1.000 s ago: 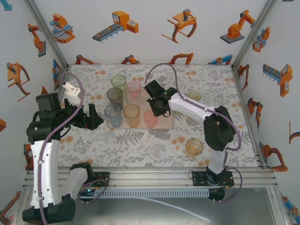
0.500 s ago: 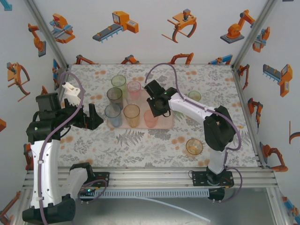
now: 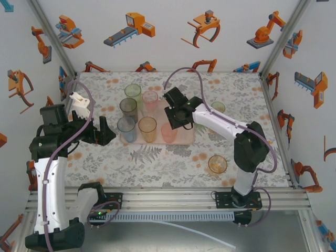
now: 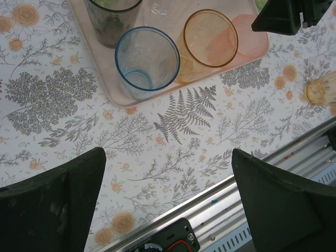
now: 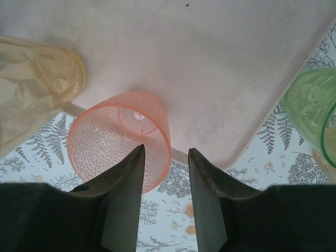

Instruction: Place the glasses into the tray

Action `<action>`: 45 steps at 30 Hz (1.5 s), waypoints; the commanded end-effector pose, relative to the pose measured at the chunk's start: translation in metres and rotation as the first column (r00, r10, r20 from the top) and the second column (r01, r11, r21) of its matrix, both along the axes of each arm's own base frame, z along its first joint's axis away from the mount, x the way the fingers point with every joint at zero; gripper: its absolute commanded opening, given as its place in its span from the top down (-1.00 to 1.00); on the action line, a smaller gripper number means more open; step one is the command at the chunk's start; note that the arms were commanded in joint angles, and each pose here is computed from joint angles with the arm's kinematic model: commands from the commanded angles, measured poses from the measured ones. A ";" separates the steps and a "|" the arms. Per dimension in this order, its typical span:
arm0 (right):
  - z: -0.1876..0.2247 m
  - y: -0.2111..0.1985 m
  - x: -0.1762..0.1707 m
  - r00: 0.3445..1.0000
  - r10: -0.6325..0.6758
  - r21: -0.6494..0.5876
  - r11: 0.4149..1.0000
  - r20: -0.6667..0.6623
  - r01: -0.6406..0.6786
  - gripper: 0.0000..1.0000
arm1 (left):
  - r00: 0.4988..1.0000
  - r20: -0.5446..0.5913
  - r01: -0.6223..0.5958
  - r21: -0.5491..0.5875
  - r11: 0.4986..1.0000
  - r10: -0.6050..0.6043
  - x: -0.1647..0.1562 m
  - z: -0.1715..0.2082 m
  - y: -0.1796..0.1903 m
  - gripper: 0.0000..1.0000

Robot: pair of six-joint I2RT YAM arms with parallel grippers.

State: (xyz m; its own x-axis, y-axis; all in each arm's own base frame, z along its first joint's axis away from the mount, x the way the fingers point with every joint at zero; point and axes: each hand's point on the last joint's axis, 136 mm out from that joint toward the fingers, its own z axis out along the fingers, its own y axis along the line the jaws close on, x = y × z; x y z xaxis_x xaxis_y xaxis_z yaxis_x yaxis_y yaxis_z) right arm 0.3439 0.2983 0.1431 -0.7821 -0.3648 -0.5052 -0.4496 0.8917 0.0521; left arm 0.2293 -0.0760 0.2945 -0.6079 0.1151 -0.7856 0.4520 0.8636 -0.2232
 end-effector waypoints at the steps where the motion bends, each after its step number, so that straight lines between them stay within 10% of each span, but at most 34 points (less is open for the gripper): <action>1: 0.037 -0.007 0.005 0.997 -0.041 0.046 0.998 0.068 0.038 0.20 | 1.000 0.024 0.015 -0.025 1.000 -0.014 -0.002 0.009 -0.005 -0.94; 24: 0.062 -0.226 -0.135 0.810 -0.579 0.013 0.814 0.093 0.580 0.09 | 0.999 0.030 0.041 -0.029 0.999 -0.040 -0.004 0.014 -0.010 -0.94; 45: -0.012 -0.247 -0.191 0.720 -0.687 -0.068 0.727 -0.101 0.684 0.08 | 0.997 0.043 0.072 -0.014 0.997 -0.071 -0.009 0.013 -0.015 -0.94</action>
